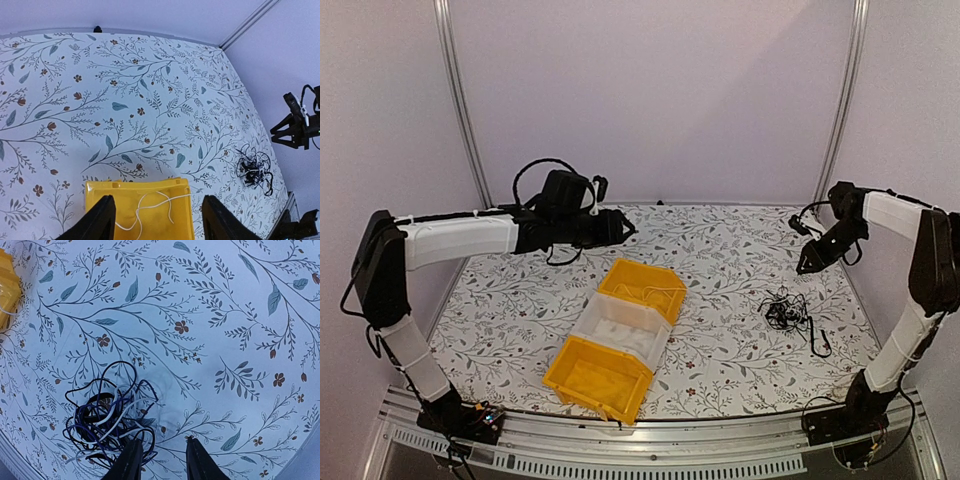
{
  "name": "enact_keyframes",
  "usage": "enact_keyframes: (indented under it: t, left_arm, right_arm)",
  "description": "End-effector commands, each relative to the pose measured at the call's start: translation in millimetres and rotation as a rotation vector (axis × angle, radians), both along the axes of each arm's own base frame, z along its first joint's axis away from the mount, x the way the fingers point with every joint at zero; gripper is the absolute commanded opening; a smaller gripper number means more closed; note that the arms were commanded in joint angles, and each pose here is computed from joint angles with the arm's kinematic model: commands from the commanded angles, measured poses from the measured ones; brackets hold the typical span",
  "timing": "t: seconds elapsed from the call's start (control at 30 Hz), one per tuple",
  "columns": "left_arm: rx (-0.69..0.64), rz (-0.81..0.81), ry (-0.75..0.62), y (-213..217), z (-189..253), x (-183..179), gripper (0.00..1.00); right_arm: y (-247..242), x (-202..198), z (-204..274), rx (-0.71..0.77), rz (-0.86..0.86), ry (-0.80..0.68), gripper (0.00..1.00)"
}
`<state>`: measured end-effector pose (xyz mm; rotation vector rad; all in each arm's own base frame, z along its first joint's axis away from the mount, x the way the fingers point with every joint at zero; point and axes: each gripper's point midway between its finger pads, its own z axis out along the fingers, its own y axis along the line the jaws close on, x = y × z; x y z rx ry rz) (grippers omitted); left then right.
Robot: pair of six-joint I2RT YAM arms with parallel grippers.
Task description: Untangle the cables
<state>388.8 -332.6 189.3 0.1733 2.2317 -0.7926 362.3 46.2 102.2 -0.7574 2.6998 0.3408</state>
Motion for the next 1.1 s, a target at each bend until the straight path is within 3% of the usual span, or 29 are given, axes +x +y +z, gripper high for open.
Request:
enact_keyframes:
  t: [0.0, 0.2, 0.37, 0.77, 0.87, 1.07]
  left_arm:
    - [0.005, -0.062, -0.050, -18.8, 14.1, 1.8, 0.62]
    - [0.012, -0.107, -0.069, -29.3, 16.6, 0.4, 0.60]
    - [0.018, -0.137, -0.078, -33.1, 16.8, -0.7, 0.60]
    - [0.023, -0.147, -0.066, -34.1, 12.6, -2.4, 0.60]
    - [0.022, -0.145, -0.059, -33.2, 11.5, -4.0, 0.60]
    - [0.033, -0.145, -0.059, -30.8, 11.5, -6.7, 0.60]
  right_arm:
    - [7.5, -19.1, 22.0, 0.047, 0.076, -0.051, 0.34]
    - [20.0, -43.6, 35.3, 0.095, 0.183, -0.046, 0.32]
    - [18.4, -60.7, 12.3, 0.067, 0.225, 0.025, 0.36]
    - [19.7, -57.2, -27.3, 0.061, 0.230, 0.124, 0.37]
    - [18.9, -55.3, -36.5, 0.055, 0.227, 0.140, 0.35]
    - [16.3, -56.1, -36.9, 0.042, 0.229, 0.152, 0.21]
